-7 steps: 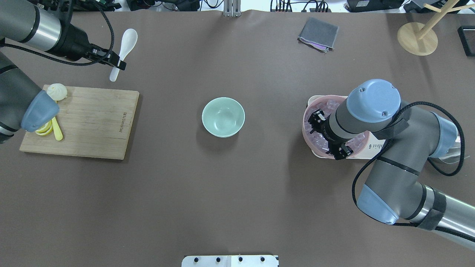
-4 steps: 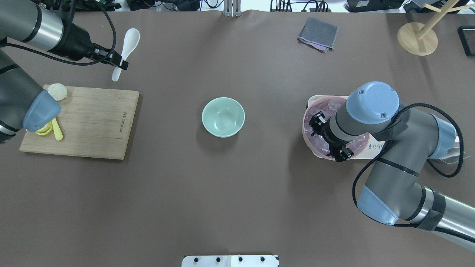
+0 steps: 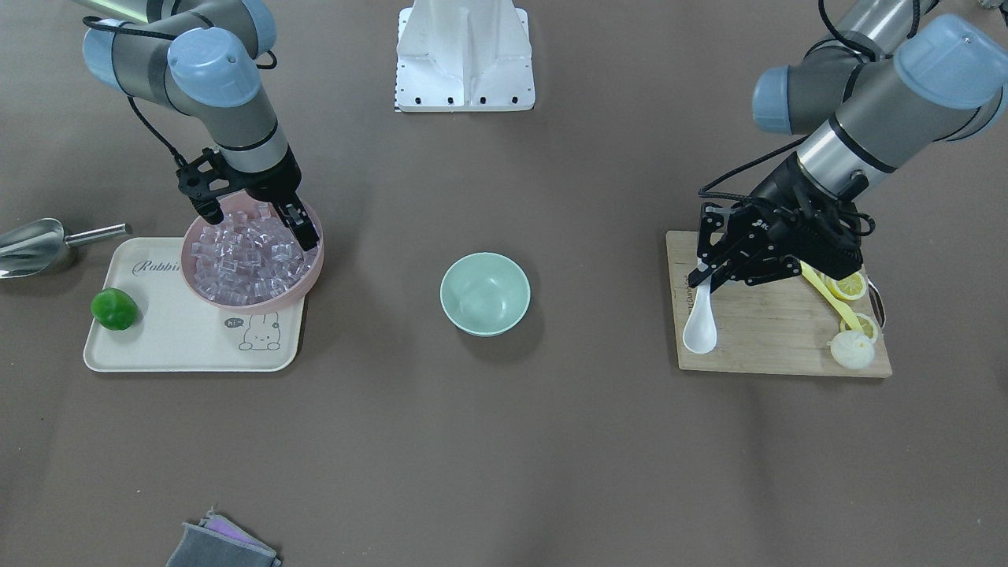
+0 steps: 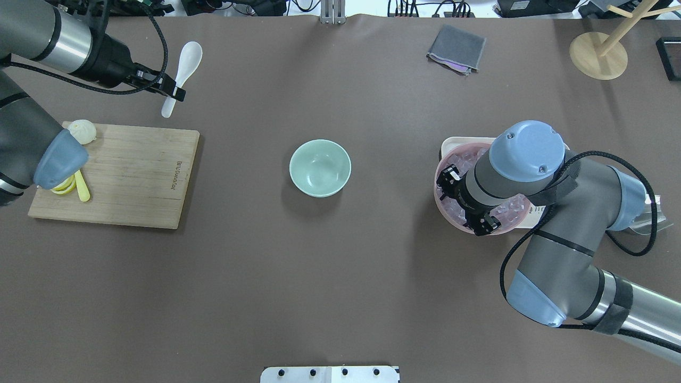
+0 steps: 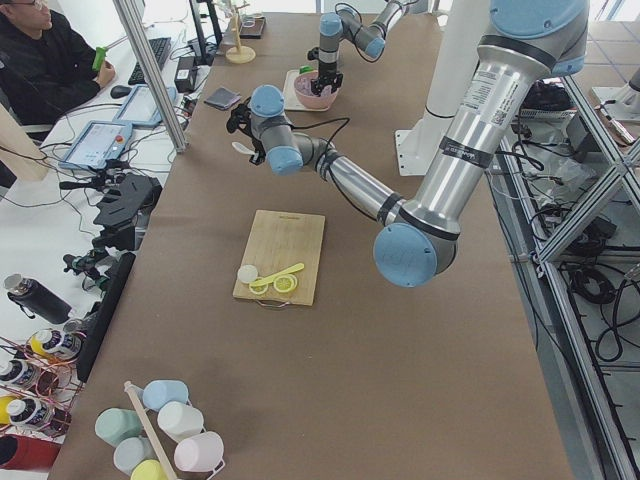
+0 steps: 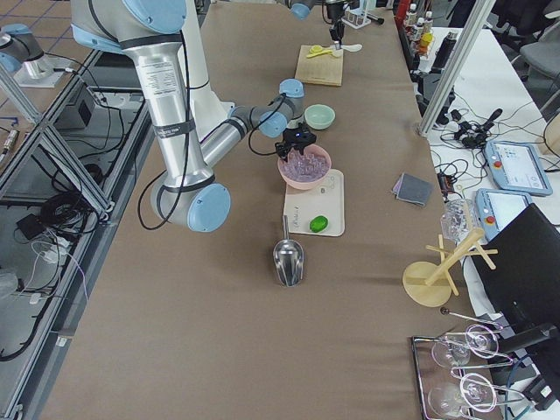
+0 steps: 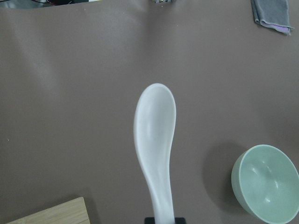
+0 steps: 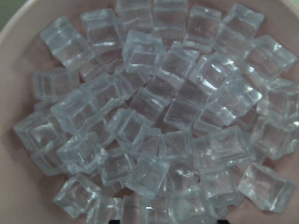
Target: Put spoon and ice into bowl
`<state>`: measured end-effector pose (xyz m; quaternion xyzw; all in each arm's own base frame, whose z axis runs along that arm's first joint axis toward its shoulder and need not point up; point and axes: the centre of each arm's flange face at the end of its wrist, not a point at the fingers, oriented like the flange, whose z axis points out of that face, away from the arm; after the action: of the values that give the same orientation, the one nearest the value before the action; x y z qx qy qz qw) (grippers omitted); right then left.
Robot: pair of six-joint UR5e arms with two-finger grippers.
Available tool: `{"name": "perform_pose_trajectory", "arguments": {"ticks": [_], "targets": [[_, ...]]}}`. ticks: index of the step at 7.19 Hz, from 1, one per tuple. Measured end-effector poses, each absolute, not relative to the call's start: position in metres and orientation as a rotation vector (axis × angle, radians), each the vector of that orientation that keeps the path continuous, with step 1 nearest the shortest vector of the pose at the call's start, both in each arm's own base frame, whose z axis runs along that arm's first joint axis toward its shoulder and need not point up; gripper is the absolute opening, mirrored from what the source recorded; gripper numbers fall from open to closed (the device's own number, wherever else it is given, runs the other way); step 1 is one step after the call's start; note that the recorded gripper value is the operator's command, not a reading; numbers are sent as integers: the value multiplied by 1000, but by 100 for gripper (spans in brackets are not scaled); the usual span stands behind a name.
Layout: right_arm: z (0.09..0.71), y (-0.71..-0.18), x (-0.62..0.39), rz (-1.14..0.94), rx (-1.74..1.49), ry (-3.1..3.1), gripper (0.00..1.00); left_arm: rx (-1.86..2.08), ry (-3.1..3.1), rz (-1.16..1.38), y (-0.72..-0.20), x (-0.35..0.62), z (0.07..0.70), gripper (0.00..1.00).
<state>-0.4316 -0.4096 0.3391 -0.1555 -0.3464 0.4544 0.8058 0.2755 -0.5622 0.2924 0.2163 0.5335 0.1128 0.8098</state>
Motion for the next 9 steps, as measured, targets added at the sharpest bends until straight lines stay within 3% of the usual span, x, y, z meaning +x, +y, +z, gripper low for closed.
{"name": "perform_pose_trajectory", "arguments": {"ticks": [1,2,5,9], "targets": [[337,-408,-434,968,-334,-743,6,463,1142,243,-562,276,291,0],[337,-407,-435,962,-334,-745,0,465,1144,245,-562,276,289,0],[333,-411,-429,907,-333,-770,0,466,1146,245,-563,277,282,0],[310,-457,-343,827,-347,-869,0,407,1144,210,-568,294,256,0]]}}
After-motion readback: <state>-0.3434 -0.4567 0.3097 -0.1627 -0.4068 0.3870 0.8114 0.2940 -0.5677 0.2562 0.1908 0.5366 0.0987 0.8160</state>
